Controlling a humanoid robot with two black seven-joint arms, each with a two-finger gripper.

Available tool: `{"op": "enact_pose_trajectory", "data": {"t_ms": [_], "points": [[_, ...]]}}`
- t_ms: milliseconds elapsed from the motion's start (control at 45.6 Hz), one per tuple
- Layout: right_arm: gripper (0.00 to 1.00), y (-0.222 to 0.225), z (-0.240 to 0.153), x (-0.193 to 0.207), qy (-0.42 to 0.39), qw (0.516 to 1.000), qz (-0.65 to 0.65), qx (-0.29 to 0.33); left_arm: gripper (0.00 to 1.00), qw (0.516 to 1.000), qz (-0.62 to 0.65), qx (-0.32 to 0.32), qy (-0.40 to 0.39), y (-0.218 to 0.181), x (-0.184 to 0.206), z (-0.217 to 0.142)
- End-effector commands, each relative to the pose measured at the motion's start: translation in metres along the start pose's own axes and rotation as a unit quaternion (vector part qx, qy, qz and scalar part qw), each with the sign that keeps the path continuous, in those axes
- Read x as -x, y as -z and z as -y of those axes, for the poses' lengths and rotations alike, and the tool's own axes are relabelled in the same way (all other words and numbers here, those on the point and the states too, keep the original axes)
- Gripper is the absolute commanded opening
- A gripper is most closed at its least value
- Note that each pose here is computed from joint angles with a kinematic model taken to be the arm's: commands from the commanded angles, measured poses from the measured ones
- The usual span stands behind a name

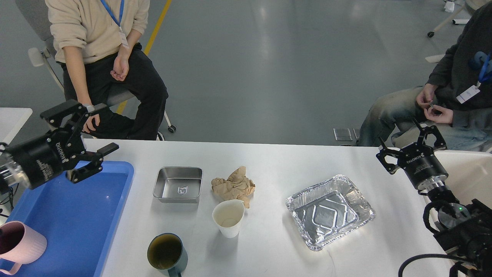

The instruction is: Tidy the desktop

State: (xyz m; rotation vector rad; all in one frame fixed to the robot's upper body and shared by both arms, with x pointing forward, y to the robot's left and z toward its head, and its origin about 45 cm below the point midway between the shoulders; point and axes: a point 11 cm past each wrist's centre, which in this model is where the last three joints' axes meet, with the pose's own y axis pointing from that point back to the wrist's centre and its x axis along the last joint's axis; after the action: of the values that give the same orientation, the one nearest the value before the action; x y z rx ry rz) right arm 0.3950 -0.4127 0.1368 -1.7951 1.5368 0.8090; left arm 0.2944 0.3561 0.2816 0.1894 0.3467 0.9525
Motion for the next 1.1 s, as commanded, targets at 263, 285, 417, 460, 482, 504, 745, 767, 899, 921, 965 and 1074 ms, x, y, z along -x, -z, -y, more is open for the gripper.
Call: {"op": "enact_pose_trajectory", "data": {"t_ms": [263,285,417,460,482,504,745,767,899,921,965,1074], "points": [[1.00,0.001,-0.001,-0.001,-0.001,1.000,-0.001,0.000,0.96,0.989,0.109,-0.101,0.001,-0.032,-0.003,-0.060],[1.00,0.002,-0.001,-0.001,-0.001,1.000,-0.002,0.000,0.97,0.988,0.112,-0.104,0.002,-0.033,-0.003,-0.061],[1.00,0.001,-0.003,-0.002,-0.002,1.000,-0.001,0.000,0.97,0.983,0.133,-0.123,0.004,-0.042,-0.004,-0.068],[1.00,0.000,-0.005,-0.004,-0.004,1.000,-0.001,0.001,0.97,0.982,0.141,-0.128,0.003,-0.046,-0.004,-0.070],[1.00,0.000,-0.005,-0.004,-0.004,1.000,-0.001,0.001,0.97,0.981,0.142,-0.129,0.004,-0.047,-0.004,-0.071],[1.00,0.000,-0.005,-0.004,-0.004,1.000,-0.001,0.001,0.97,0.981,0.144,-0.131,0.005,-0.047,-0.004,-0.071],[1.00,0.003,-0.005,-0.005,-0.004,1.000,-0.004,0.000,0.97,0.981,0.142,-0.133,0.005,-0.046,-0.004,-0.072],[1.00,0.005,-0.007,-0.006,-0.006,1.000,-0.006,-0.001,0.97,0.981,0.142,-0.134,0.006,-0.045,-0.004,-0.072],[1.00,0.011,-0.007,-0.006,-0.007,1.000,-0.010,-0.003,0.97,0.981,0.144,-0.131,0.004,-0.047,-0.004,-0.071],[1.00,0.011,-0.007,-0.006,-0.007,1.000,-0.010,-0.003,0.97,0.981,0.145,-0.131,0.003,-0.048,-0.004,-0.071],[1.00,0.011,-0.007,-0.006,-0.007,1.000,-0.010,-0.003,0.97,0.981,0.146,-0.132,0.003,-0.048,-0.004,-0.071],[1.00,0.011,-0.007,-0.006,-0.007,1.000,-0.010,-0.003,0.97,0.981,0.147,-0.130,0.001,-0.050,-0.004,-0.070]]}}
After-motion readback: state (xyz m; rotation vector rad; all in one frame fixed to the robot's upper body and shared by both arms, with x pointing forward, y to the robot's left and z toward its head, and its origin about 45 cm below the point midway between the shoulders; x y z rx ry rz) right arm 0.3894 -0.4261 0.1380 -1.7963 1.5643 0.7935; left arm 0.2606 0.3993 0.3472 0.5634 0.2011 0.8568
